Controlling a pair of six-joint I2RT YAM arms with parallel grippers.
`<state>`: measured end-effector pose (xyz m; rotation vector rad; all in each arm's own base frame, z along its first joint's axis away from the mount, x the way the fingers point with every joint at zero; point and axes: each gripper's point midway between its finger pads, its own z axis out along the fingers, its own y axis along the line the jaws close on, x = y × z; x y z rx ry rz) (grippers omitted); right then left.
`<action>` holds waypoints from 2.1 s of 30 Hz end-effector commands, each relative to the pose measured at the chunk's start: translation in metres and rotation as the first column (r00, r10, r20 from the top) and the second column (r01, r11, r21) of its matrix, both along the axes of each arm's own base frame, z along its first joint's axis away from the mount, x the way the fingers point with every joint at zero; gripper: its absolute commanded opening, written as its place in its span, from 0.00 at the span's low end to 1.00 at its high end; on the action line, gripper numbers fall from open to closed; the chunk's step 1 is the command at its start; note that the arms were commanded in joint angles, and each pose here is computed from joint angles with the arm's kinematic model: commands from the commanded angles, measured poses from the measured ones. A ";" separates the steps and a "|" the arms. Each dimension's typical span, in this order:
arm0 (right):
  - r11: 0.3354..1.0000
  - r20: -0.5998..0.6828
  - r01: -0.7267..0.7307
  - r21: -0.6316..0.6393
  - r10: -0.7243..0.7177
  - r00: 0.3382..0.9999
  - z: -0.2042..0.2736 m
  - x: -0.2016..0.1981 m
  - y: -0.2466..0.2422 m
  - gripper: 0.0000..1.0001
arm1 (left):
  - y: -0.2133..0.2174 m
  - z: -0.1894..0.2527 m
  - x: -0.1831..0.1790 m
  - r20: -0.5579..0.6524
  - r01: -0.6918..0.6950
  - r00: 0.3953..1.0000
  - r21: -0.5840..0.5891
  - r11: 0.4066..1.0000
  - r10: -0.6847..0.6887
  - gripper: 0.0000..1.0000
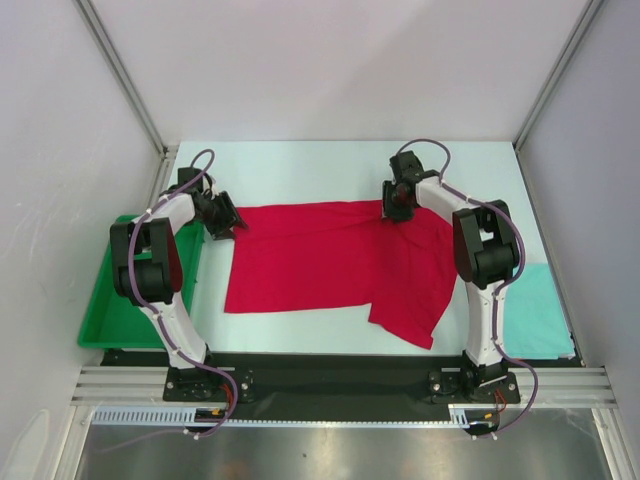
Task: Fold and stack the t-shirts
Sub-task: Fold the tshirt
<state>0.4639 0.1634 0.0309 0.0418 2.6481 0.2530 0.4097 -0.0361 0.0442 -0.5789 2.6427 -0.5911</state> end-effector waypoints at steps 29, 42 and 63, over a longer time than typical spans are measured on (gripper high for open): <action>0.986 -0.029 -0.061 -0.153 0.057 0.998 0.026 -0.029 -0.012 0.00 | 0.005 0.004 0.006 0.025 -0.007 1.000 -0.015 1.000 0.007 0.52; 0.988 -0.259 -0.122 0.097 0.144 0.955 0.046 -0.088 0.029 0.00 | 0.008 -0.001 0.004 0.020 -0.020 1.000 -0.014 1.000 0.020 0.52; 0.916 0.071 0.110 0.385 -0.148 0.986 0.113 0.000 -0.024 0.60 | 0.005 0.015 0.022 0.060 -0.034 0.998 -0.051 0.998 0.037 0.55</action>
